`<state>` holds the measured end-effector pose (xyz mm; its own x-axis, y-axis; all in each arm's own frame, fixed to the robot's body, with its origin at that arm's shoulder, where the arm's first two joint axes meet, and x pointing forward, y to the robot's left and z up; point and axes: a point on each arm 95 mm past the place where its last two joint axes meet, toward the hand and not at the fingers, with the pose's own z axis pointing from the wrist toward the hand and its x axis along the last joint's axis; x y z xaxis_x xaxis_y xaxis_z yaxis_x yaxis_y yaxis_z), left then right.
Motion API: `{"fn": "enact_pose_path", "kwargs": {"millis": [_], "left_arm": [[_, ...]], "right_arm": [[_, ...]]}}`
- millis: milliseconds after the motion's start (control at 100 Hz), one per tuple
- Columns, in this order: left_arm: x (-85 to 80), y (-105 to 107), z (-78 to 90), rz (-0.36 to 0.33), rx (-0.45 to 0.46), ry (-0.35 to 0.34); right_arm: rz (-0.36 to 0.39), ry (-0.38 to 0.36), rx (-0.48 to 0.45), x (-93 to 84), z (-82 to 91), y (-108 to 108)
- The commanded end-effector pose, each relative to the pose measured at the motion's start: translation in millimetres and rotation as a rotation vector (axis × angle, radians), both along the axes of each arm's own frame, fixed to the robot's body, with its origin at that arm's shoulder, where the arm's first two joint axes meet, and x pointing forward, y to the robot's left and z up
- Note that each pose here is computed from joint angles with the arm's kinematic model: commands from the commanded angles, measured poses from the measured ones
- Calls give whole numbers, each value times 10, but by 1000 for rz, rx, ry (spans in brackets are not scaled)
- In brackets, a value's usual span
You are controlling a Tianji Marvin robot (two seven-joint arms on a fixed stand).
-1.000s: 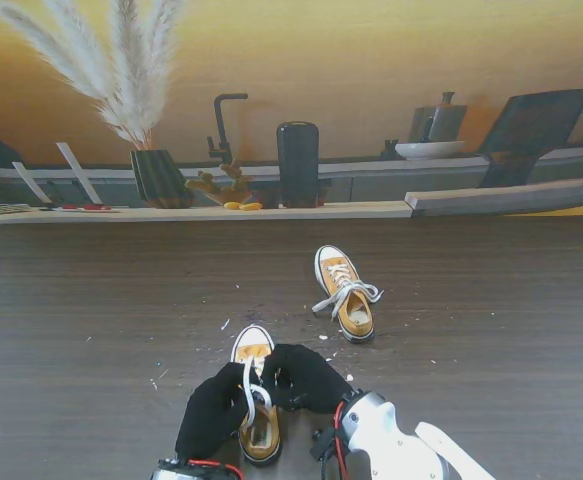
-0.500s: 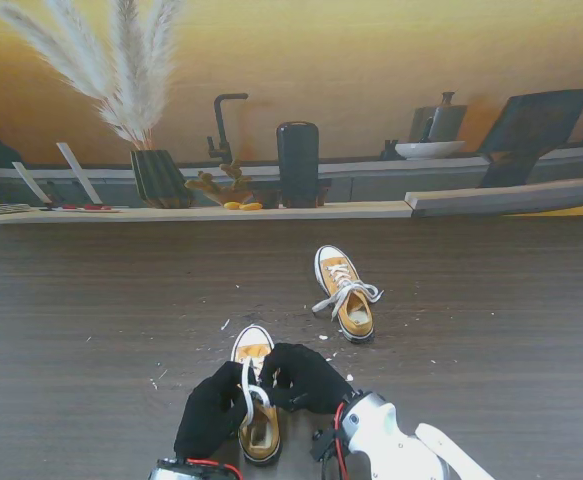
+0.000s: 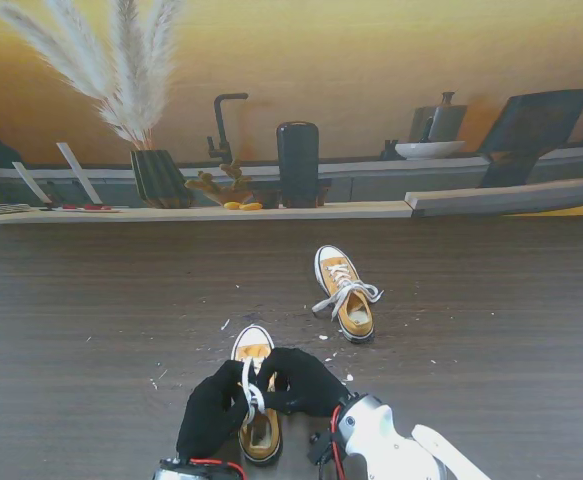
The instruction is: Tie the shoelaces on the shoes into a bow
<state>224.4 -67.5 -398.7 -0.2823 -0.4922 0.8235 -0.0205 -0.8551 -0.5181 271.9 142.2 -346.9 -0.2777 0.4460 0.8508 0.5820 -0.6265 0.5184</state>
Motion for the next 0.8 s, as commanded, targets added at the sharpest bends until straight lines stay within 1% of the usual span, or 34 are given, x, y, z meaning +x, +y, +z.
{"fn": "enact_pose_path", "kwargs": {"millis": [0, 250, 480, 790], "left_arm": [[8, -81, 36, -10, 9, -12], [-9, -183, 51, 6, 34, -34], [-45, -278, 120, 27, 31, -54], [-73, -342, 167, 49, 41, -84]], "right_arm": [[10, 6, -7, -21, -9, 40], [-9, -7, -36, -20, -29, 86], [-23, -31, -77, -22, -44, 97], [-36, -69, -126, -35, -73, 147]]}}
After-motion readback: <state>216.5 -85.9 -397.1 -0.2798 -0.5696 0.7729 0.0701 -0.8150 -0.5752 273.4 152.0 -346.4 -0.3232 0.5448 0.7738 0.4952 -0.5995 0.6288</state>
